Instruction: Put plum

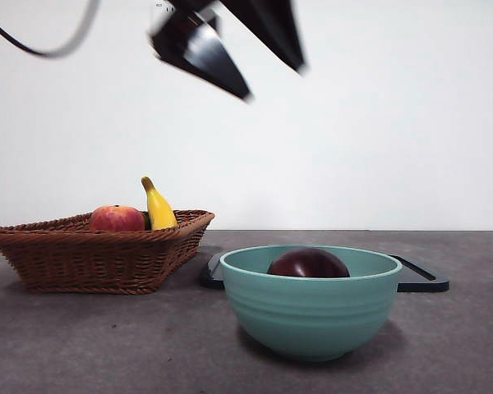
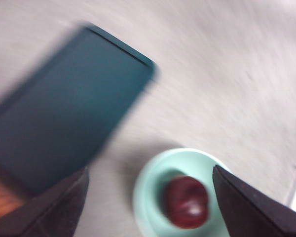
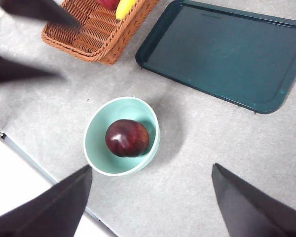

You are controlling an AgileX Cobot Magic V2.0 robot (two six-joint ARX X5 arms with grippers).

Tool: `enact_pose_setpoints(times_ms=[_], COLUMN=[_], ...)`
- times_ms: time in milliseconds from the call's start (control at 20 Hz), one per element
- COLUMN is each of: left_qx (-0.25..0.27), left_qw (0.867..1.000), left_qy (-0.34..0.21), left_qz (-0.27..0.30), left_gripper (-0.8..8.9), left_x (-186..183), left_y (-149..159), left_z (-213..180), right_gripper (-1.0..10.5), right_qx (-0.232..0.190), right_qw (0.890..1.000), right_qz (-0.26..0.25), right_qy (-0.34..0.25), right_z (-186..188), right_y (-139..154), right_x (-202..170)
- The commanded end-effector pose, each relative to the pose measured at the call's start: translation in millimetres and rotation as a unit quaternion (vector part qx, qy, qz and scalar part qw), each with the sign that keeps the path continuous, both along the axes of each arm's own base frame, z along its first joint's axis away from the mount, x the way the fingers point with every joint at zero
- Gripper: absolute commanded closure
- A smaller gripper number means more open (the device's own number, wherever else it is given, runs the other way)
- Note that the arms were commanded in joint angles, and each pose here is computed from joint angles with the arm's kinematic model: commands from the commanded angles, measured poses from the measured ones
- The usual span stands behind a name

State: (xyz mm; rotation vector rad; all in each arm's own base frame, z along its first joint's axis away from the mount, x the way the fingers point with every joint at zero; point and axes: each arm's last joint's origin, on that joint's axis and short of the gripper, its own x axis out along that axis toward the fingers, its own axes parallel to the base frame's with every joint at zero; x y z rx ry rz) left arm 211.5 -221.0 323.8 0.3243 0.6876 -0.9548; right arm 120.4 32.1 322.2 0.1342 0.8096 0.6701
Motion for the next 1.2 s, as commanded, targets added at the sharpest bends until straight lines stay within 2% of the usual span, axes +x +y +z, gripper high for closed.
enact_pose_setpoints(times_ms=[50,300,500,750,950,1050,1200], left_qx=[-0.033,-0.065,-0.097,-0.112,-0.116,-0.105,-0.118], left_qw=[0.998,0.989,0.987,0.989,0.983,0.982,0.98], left_qy=[-0.023,-0.049,-0.021,0.061,0.14,0.151,0.157], left_qz=[0.039,0.125,0.127,0.08,0.04,0.036,0.022], left_gripper=[4.09,4.09,4.1,4.1,4.11,4.11,4.12], left_x=[-0.7,-14.2,-33.2,-60.9,-73.1,-75.2,-75.8], left_y=[27.4,97.4,131.2,142.0,143.8,144.6,143.8], left_z=[27.6,62.7,61.1,12.0,-20.6,-24.5,-23.7], right_gripper=[5.6,5.6,5.6,5.6,5.6,5.6,5.6], right_qx=[0.003,0.003,0.003,0.004,0.003,0.004,0.003], right_qw=[1.0,1.0,1.0,1.0,1.0,1.0,1.0], right_qz=[0.0,0.0,0.0,0.0,0.0,0.0,0.001], right_qy=[-0.005,-0.005,-0.007,-0.007,-0.007,-0.005,0.002], right_z=[4.6,4.6,4.8,4.8,4.8,4.6,3.7], right_y=[0.6,0.6,0.7,0.7,0.7,0.7,0.7], right_x=[0.5,0.5,0.8,0.8,0.8,0.7,-0.2])
